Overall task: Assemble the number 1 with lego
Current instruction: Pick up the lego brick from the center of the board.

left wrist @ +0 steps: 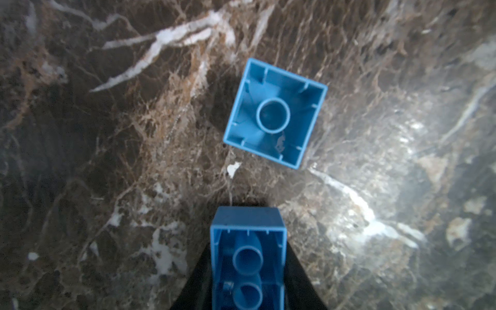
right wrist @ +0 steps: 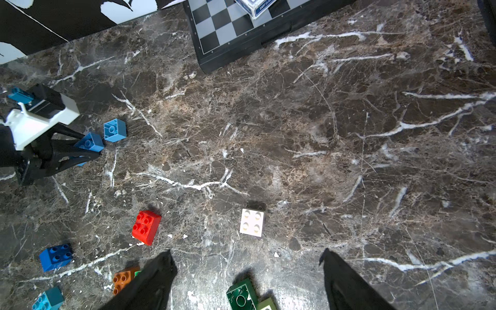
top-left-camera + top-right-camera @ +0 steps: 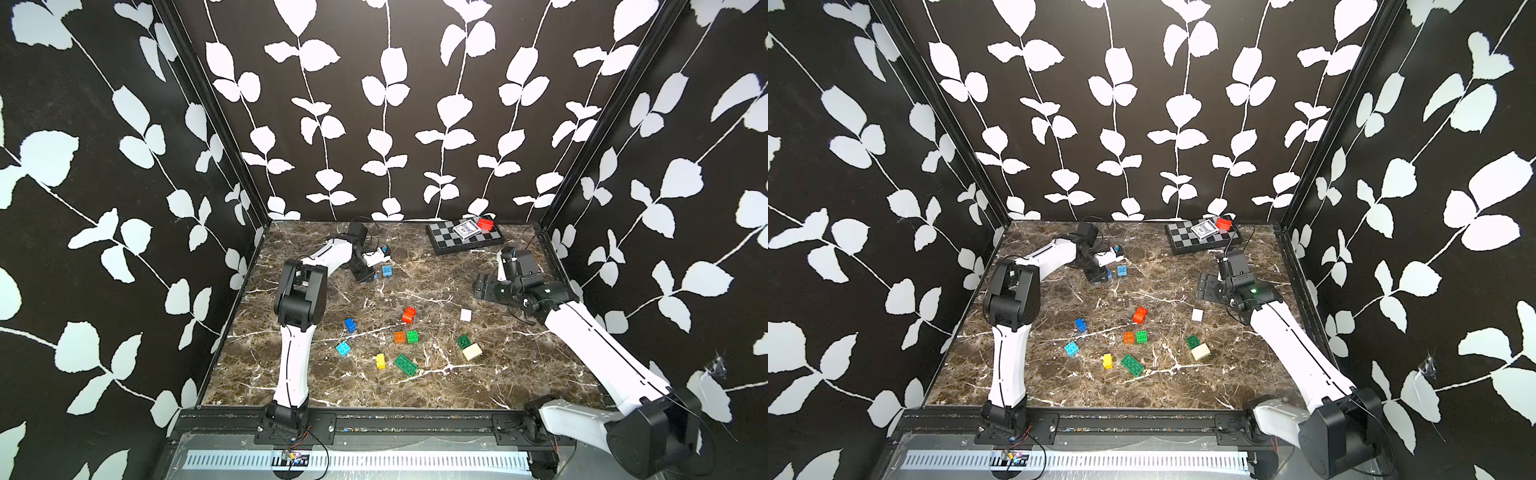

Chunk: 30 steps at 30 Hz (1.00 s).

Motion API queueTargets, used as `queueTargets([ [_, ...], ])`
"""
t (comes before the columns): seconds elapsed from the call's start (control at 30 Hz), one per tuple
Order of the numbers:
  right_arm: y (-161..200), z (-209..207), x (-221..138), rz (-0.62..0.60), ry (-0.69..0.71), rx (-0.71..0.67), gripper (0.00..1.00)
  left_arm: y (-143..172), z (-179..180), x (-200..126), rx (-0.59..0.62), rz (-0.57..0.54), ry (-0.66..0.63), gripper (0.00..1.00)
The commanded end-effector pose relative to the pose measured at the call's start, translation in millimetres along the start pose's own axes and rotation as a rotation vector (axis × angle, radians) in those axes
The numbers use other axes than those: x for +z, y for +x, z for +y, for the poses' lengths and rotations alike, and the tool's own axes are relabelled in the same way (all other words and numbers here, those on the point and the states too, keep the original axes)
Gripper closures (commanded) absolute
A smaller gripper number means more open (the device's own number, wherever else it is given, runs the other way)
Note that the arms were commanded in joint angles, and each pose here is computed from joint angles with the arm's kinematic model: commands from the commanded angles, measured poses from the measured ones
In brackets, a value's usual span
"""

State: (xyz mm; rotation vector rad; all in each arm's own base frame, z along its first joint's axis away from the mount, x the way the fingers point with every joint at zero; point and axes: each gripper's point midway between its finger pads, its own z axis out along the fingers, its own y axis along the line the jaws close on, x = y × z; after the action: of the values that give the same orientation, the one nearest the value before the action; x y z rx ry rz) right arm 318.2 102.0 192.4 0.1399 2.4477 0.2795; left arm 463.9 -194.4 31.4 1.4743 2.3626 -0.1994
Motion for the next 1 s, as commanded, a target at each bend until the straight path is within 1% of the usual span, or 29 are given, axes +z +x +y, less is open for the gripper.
queueTargets([
  [0.0,-1.4,13.4,0.2,-0.020,-0.068,-0.057,0.14,-25.1,-9.4,-50.4,-0.112,-0.105,-0.012,0.86],
  [0.07,-6.6,28.6,-2.2,-0.042,-0.125,-0.097,0.14,-41.5,-13.4,-71.4,-0.191,-0.210,-0.023,0.87],
  [0.17,-11.4,59.0,-6.1,-0.061,-0.233,-0.169,0.13,-66.8,-23.1,-109.0,-0.336,-0.443,-0.022,0.87],
  [0.23,-12.7,83.4,-10.9,-0.071,-0.335,-0.215,0.13,-86.8,-31.4,-141.4,-0.451,-0.656,0.014,0.87],
  [0.3,-13.7,108.5,-17.4,-0.099,-0.446,-0.253,0.13,-96.7,-41.9,-164.8,-0.537,-0.812,0.049,0.88],
  [0.33,-14.4,121.5,-22.5,-0.117,-0.509,-0.270,0.13,-104.4,-49.5,-178.9,-0.558,-0.899,0.077,0.88],
  [0.4,-16.6,144.1,-32.7,-0.156,-0.616,-0.298,0.11,-115.3,-62.3,-200.4,-0.592,-1.019,0.103,0.88],
  [0.47,-20.5,165.8,-44.6,-0.191,-0.722,-0.315,0.10,-129.8,-79.7,-219.2,-0.592,-1.126,0.155,0.88],
  [0.57,-24.9,188.9,-57.5,-0.200,-0.843,-0.324,0.09,-150.7,-105.0,-236.0,-0.565,-1.205,0.269,0.87],
  [0.63,-27.0,198.4,-63.0,-0.195,-0.890,-0.327,0.08,-161.2,-116.9,-246.4,-0.550,-1.257,0.344,0.87],
  [0.7,-29.4,202.0,-65.8,-0.198,-0.904,-0.332,0.08,-168.2,-124.2,-256.4,-0.535,-1.302,0.413,0.87],
  [0.8,-33.6,196.4,-67.3,-0.233,-0.869,-0.356,0.08,-172.5,-126.9,-269.3,-0.531,-1.356,0.466,0.89],
  [0.87,-37.6,189.2,-70.4,-0.253,-0.855,-0.359,0.08,-175.0,-137.3,-275.1,-0.490,-1.352,0.530,0.89],
  [0.97,-45.0,183.2,-77.6,-0.238,-0.908,-0.319,0.11,-178.0,-147.9,-285.2,-0.450,-1.361,0.606,0.89],
])
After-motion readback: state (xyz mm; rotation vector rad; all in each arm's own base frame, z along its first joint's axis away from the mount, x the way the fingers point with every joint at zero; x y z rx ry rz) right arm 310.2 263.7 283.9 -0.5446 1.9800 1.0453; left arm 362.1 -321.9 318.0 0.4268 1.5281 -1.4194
